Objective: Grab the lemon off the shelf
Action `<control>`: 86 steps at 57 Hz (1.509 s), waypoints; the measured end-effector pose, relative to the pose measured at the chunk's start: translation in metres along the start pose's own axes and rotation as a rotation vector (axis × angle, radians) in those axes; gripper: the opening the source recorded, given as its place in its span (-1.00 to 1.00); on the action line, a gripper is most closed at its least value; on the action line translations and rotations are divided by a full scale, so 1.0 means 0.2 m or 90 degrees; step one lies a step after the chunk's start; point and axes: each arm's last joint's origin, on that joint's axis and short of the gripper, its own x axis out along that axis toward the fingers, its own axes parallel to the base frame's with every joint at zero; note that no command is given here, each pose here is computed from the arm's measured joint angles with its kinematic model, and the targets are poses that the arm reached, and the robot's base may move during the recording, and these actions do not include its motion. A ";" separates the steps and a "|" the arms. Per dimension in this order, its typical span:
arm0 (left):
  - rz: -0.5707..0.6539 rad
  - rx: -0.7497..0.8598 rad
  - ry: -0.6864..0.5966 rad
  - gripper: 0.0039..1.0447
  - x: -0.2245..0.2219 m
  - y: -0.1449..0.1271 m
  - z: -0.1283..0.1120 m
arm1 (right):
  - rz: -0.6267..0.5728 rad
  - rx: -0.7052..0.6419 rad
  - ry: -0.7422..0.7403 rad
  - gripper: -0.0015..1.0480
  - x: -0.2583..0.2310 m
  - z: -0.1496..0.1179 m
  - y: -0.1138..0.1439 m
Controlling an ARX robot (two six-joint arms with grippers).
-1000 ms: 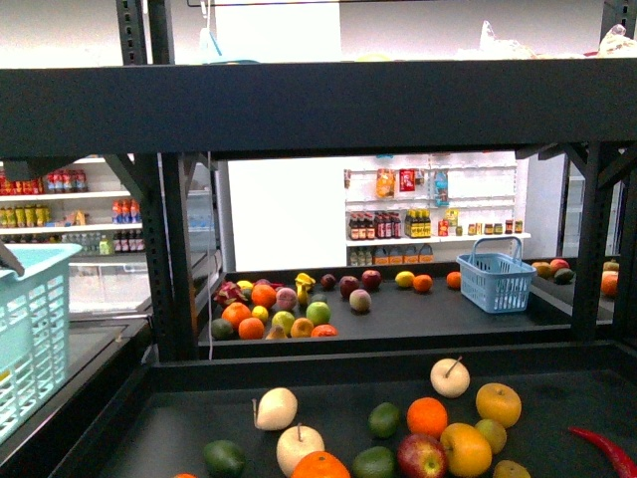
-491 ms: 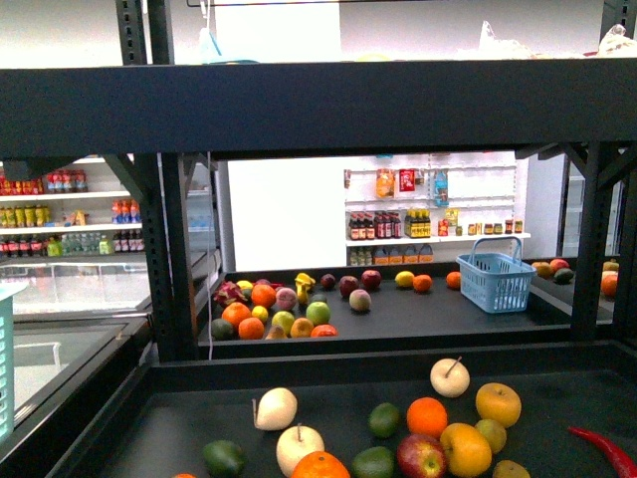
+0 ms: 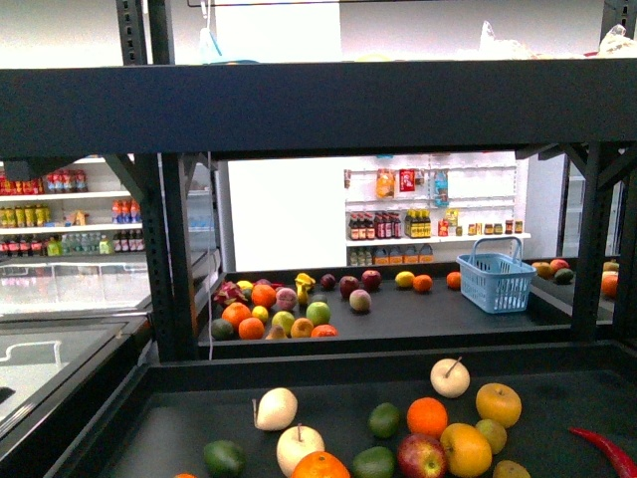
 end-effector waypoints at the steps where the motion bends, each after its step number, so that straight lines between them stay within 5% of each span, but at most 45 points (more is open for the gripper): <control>1: -0.003 0.001 0.001 -0.61 0.00 0.00 0.00 | 0.000 0.000 0.000 0.95 0.00 0.00 0.00; 10: -0.018 0.000 0.000 -0.62 0.01 0.03 -0.01 | 0.000 0.000 0.000 0.95 0.00 0.00 0.00; 19: -0.008 0.005 0.001 0.08 0.02 0.06 -0.02 | 0.000 0.000 0.000 0.95 0.00 0.00 0.00; 33: 0.016 0.012 0.009 0.89 0.02 0.09 -0.01 | 0.000 0.000 0.000 0.95 0.00 0.00 0.00; 64: -0.091 -0.026 0.013 0.85 -0.09 -0.05 0.03 | 0.000 0.000 0.000 0.95 0.00 0.00 0.00; 76: -0.028 -0.013 0.034 0.85 -0.24 -0.08 0.04 | 0.000 0.000 0.000 0.95 0.00 0.00 0.00; 86: 0.087 0.100 0.010 0.85 -0.44 -0.06 0.04 | 0.000 0.000 0.000 0.95 0.00 0.00 0.00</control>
